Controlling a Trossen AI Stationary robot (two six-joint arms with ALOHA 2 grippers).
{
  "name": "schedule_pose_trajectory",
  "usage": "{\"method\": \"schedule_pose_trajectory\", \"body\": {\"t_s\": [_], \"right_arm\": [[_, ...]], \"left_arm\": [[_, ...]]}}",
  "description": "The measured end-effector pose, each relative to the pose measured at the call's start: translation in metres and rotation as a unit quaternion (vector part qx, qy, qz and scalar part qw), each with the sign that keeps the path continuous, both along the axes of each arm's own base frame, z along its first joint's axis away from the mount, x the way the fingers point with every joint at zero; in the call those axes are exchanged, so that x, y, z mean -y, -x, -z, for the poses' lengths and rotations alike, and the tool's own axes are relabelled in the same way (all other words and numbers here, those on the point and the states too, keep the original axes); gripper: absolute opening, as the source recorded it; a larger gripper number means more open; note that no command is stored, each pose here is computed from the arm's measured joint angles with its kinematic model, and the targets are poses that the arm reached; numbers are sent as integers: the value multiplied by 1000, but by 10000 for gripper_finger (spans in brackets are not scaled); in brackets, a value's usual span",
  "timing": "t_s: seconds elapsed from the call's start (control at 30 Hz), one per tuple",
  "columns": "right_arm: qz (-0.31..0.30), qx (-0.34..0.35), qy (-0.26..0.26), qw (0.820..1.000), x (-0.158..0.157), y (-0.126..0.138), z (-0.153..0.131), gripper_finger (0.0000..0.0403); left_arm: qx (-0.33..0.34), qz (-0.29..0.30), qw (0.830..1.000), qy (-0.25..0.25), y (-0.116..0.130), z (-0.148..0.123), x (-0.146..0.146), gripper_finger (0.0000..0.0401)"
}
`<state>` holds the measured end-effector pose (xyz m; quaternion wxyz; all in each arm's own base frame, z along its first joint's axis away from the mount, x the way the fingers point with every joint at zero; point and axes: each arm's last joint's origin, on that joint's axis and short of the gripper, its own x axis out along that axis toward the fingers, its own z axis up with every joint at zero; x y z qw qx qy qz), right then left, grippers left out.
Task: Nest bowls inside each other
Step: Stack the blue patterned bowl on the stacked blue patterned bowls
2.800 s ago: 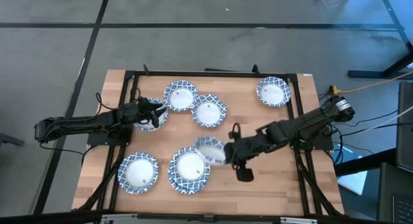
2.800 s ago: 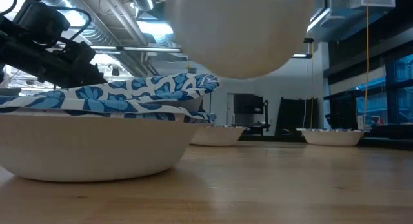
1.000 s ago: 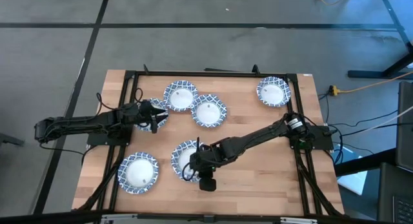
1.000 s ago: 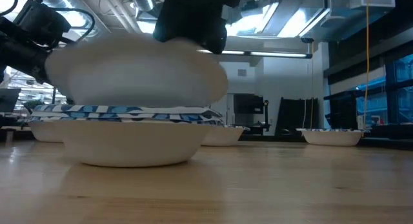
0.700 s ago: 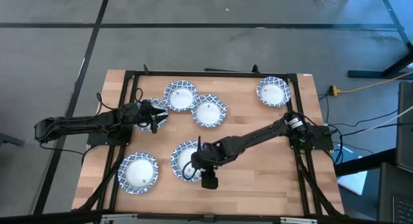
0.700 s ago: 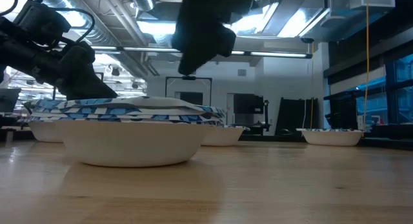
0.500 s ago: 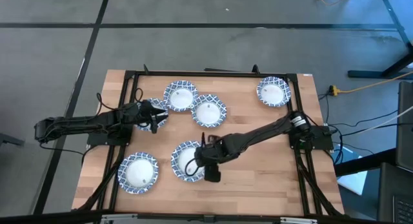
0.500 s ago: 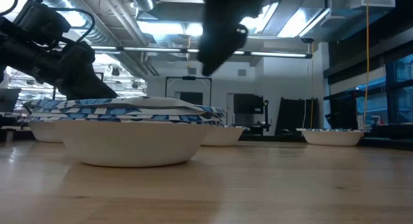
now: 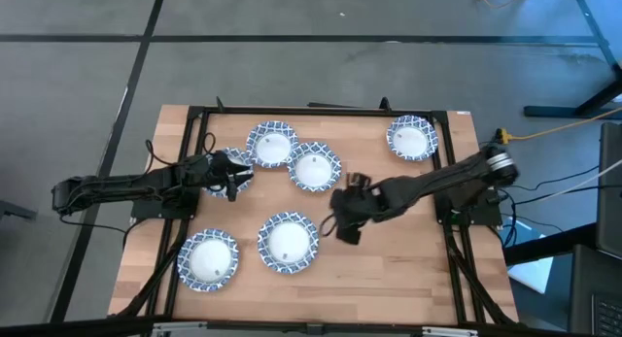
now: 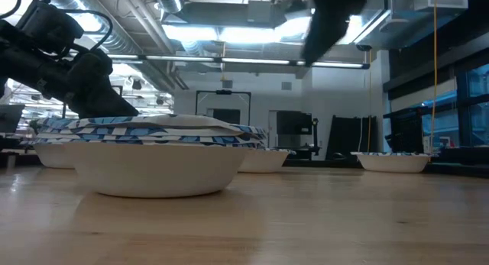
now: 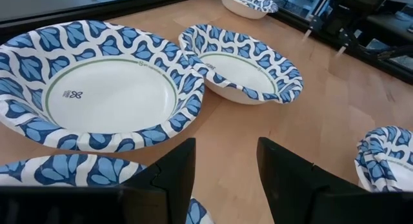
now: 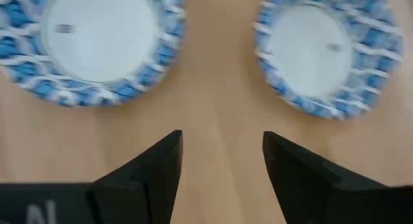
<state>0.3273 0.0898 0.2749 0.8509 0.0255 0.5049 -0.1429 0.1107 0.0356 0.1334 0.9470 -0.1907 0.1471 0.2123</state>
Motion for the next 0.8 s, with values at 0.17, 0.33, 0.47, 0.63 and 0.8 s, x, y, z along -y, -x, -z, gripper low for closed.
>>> {"method": "schedule_pose_trajectory", "body": {"t_s": [0.17, 0.33, 0.47, 0.63, 0.8], "right_arm": [[46, 41, -18, 998, 27, 49, 0, 209], [134, 60, -11, 989, 61, 102, 13, 208], [182, 76, -22, 980, 78, 137, 24, 208], [263, 105, -24, 959, 95, 167, 38, 208], [316, 120, -32, 941, 109, 181, 46, 208]], "left_arm": [[1, -3, 1000, 1, 0, 0, 0, 160], [9, -5, 1000, -1, 0, -2, 0, 160], [14, -16, 1000, -7, -1, -3, -1, 160], [17, -32, 999, -14, 0, -4, -2, 160], [16, -44, 999, -18, 0, -4, -3, 160]]}}
